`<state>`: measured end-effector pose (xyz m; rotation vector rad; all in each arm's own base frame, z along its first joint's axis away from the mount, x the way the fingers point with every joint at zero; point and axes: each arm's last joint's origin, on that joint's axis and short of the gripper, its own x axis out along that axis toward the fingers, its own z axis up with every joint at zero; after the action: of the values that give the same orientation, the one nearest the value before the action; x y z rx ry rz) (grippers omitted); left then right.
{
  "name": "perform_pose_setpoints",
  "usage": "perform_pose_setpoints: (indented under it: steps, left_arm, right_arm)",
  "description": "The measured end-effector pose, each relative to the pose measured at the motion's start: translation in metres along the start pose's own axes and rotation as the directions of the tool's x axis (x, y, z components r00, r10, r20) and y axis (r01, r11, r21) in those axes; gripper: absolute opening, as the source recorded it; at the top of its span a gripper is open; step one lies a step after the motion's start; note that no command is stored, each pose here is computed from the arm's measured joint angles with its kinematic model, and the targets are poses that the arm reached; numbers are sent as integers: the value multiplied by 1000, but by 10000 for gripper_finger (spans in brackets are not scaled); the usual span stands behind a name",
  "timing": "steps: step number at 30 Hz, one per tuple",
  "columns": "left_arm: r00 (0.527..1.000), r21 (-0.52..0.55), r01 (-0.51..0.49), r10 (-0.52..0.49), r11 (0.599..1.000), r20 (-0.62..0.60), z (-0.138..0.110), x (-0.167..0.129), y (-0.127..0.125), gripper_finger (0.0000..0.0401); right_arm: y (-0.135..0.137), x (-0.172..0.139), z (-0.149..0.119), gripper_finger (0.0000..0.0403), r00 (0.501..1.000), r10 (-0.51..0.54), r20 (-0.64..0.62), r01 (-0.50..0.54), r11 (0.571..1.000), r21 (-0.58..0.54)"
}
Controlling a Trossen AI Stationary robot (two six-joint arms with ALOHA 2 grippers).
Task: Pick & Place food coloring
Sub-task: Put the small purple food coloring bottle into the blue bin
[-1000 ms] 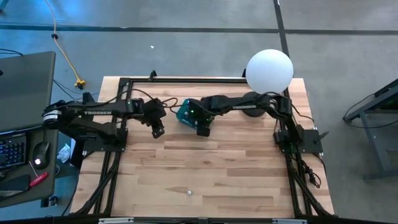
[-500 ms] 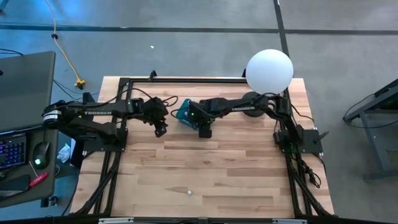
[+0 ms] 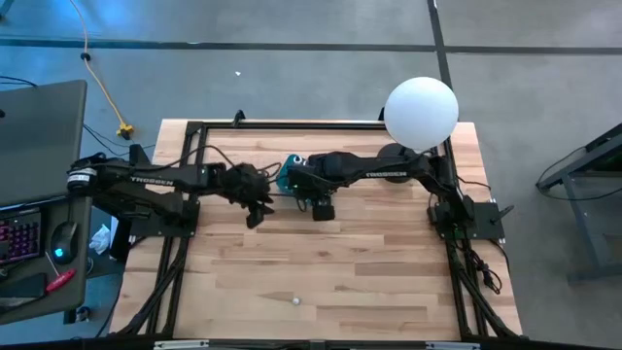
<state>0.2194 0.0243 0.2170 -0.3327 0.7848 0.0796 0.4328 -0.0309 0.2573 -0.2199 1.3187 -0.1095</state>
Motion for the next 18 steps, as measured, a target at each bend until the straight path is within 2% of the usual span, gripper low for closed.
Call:
perform_pose_setpoints:
  steps: [6, 9, 11, 15, 18]
  left_arm:
    - [1000, -57, 25, -24, 998, 20, -5, 2, -32, 172]
    - [999, -61, 32, -30, 998, 27, -11, 3, -49, 172]
    - [999, -65, 16, -14, 998, 34, -16, 4, -60, 172]
    - [997, -32, 36, -33, 999, 66, -25, 5, -84, 172]
    - [991, 15, 104, -105, 994, 88, -30, 7, -102, 172]
  right_arm:
    - [14, -64, -4, 138, 997, 26, -71, -25, 1000, 12]
    - [21, -73, -8, 123, 998, -28, -48, 29, 999, 38]
    - [28, -69, -15, 113, 998, -41, -49, 45, 995, 85]
    - [53, -43, -39, 91, 996, 27, -86, -15, 991, 131]
    - [79, -22, -57, 77, 997, 79, 5, -79, 982, 169]
